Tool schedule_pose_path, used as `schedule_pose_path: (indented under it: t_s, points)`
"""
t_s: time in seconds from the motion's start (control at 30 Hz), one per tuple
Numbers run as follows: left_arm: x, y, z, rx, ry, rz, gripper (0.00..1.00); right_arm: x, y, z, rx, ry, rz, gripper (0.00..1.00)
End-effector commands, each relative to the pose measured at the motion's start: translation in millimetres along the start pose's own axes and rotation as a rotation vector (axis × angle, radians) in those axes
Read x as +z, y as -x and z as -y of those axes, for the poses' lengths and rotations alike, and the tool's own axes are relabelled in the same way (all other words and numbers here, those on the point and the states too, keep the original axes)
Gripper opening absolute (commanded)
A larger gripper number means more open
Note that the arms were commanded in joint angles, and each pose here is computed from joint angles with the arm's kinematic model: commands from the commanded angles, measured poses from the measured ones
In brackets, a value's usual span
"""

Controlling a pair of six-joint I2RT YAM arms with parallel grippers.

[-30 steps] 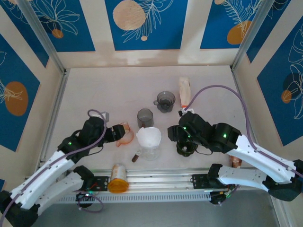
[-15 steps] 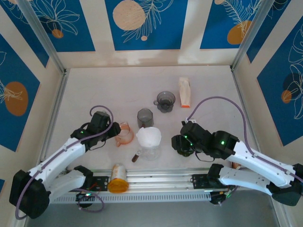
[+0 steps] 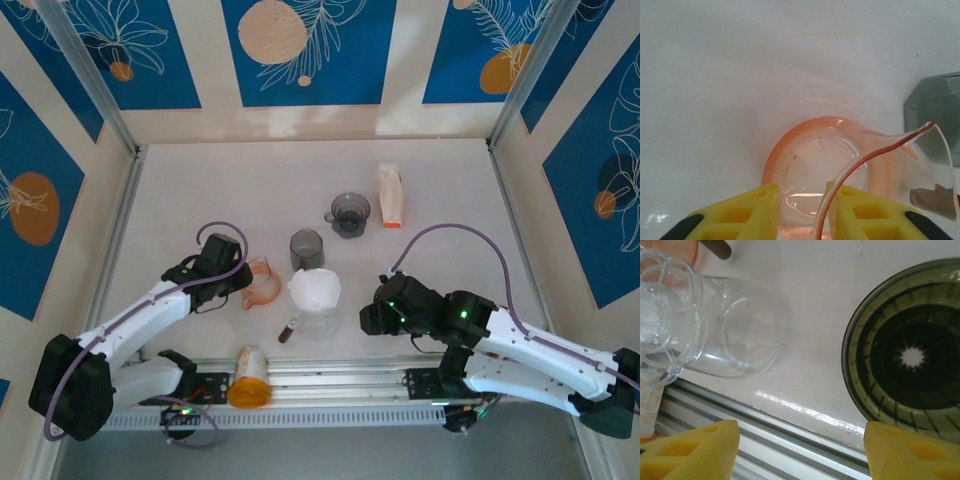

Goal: Place the coffee filter in the dripper

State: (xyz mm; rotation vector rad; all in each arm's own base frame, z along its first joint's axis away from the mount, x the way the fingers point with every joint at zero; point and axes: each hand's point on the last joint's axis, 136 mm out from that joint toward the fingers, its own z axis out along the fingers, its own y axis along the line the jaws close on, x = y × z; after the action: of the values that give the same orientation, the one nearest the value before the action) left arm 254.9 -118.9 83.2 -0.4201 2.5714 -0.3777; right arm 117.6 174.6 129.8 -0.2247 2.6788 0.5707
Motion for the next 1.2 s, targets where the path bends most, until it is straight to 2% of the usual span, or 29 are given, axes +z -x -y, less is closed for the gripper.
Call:
schedule_pose_path:
  t_s: [0.0,0.17,0.37,0.77,1.17]
  points:
    - [-6.2,4.4,-5.6,-0.004,0.041,-0.006,0.26,3.7,-3.8,-10.5,0.013,0.061,-0.011,0.67]
    - [-16.7,0.9,-14.7,0.0,0.08,-0.023,0.16,12.0,-8.1,-12.8,0.013,0.083,-0.022,0.67]
    - [-19.9,-8.1,-27.0,-0.058,0.084,-0.056,0.0,24.8,-15.7,-20.5,0.003,0.126,-0.057,0.65]
    - [-46.1,-2.7,-45.5,-0.107,0.106,0.007,0.0,56.0,-30.8,-39.4,0.012,0.2,-0.149,0.59]
    - [-43.4,-5.4,-47.4,-0.117,0.09,-0.014,0.0,78.5,-42.8,-43.4,0.043,0.205,-0.21,0.58]
